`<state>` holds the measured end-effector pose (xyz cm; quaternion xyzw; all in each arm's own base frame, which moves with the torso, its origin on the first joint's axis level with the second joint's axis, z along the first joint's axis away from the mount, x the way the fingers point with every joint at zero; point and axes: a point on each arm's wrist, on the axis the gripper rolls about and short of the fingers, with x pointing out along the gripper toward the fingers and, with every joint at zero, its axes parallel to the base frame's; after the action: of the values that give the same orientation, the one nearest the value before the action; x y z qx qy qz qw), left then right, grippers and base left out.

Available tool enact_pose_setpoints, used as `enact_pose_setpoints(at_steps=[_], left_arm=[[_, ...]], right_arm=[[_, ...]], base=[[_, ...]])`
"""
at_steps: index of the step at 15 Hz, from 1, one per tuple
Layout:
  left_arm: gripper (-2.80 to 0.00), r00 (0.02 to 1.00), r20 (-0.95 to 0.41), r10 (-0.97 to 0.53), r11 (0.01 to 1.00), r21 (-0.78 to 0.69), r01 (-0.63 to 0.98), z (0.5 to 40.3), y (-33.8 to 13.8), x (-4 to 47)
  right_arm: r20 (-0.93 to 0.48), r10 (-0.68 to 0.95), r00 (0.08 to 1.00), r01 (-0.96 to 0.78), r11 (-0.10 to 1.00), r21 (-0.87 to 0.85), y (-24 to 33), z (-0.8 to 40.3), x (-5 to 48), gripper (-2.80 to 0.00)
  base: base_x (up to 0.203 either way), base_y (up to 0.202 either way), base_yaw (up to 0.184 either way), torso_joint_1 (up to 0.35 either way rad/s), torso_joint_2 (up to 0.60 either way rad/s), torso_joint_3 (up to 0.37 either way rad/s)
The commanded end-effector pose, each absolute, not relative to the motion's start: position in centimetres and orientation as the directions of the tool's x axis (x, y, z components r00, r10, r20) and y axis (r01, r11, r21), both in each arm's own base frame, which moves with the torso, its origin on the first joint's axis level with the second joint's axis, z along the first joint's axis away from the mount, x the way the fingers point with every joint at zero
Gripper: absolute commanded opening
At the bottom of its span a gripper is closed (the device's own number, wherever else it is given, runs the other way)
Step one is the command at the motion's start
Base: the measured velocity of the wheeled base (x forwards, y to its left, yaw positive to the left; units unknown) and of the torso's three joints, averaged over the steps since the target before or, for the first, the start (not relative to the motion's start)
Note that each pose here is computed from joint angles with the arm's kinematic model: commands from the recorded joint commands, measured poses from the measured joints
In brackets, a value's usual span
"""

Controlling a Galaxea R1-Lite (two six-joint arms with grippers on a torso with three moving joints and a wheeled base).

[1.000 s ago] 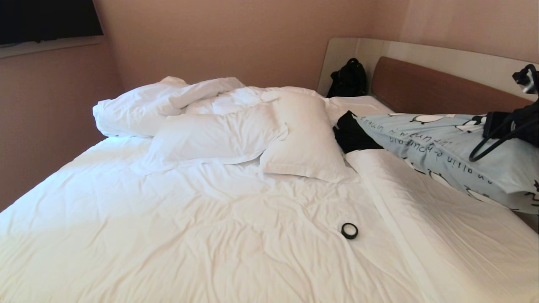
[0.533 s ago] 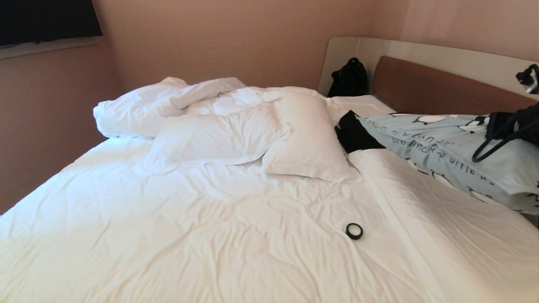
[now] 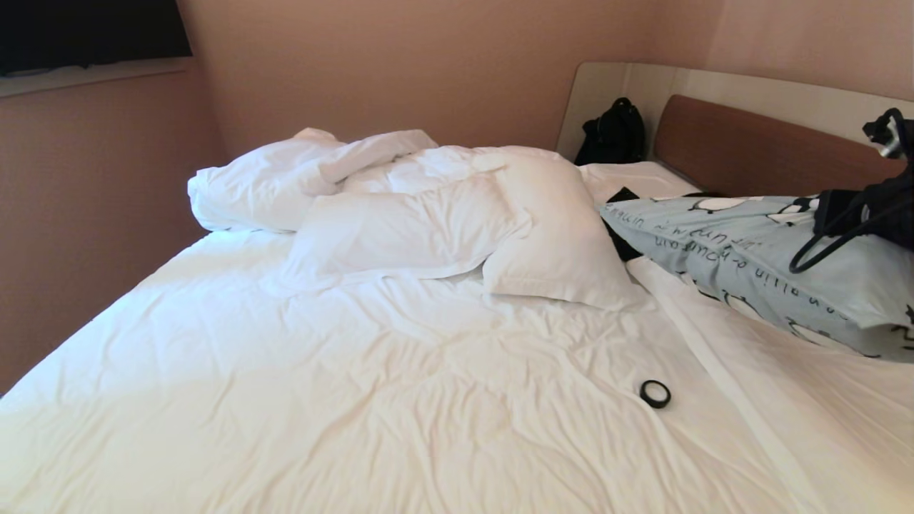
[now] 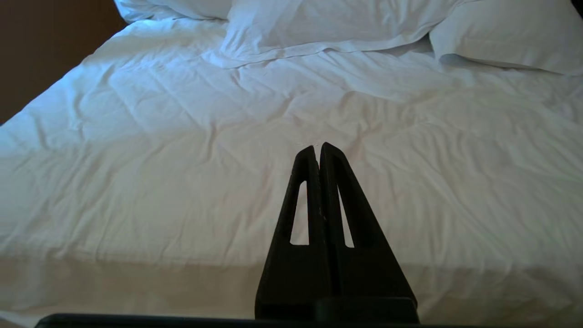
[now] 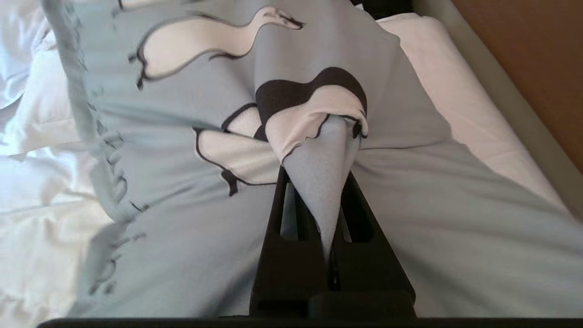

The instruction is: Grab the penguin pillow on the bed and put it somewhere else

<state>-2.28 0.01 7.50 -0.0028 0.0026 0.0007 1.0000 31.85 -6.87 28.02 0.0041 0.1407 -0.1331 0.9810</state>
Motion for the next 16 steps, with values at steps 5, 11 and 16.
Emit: enact_pose_setpoints(at_steps=[5, 11, 16], left_arm=[[-2.8, 1.0, -0.005, 0.002, 1.0, -0.006, -0.002, 7.47, 0.01, -2.27], [-2.8, 1.0, -0.005, 0.003, 1.0, -0.008, -0.003, 7.47, 0.01, -2.27], [-2.8, 1.0, -0.005, 0.002, 1.0, -0.009, -0.002, 7.47, 0.01, -2.27]], right_arm=[[-0.272, -0.26, 0.926, 0.263, 0.964, -0.026, -6.8, 28.19, 31.66, -2.8], [-0.256, -0.26, 0.931, 0.262, 0.965, -0.025, -6.67, 28.75, 31.06, -2.8], [-0.253, -0.261, 0.931, 0.264, 0.964, -0.024, -6.66, 28.84, 30.97, -2.8]], base=[[0.0, 0.038, 0.0, 0.001, 0.0, 0.001], [0.0, 0.0, 0.0, 0.0, 0.0, 0.0], [-0.13, 0.0, 0.001, 0.003, 0.0, 0.001]])
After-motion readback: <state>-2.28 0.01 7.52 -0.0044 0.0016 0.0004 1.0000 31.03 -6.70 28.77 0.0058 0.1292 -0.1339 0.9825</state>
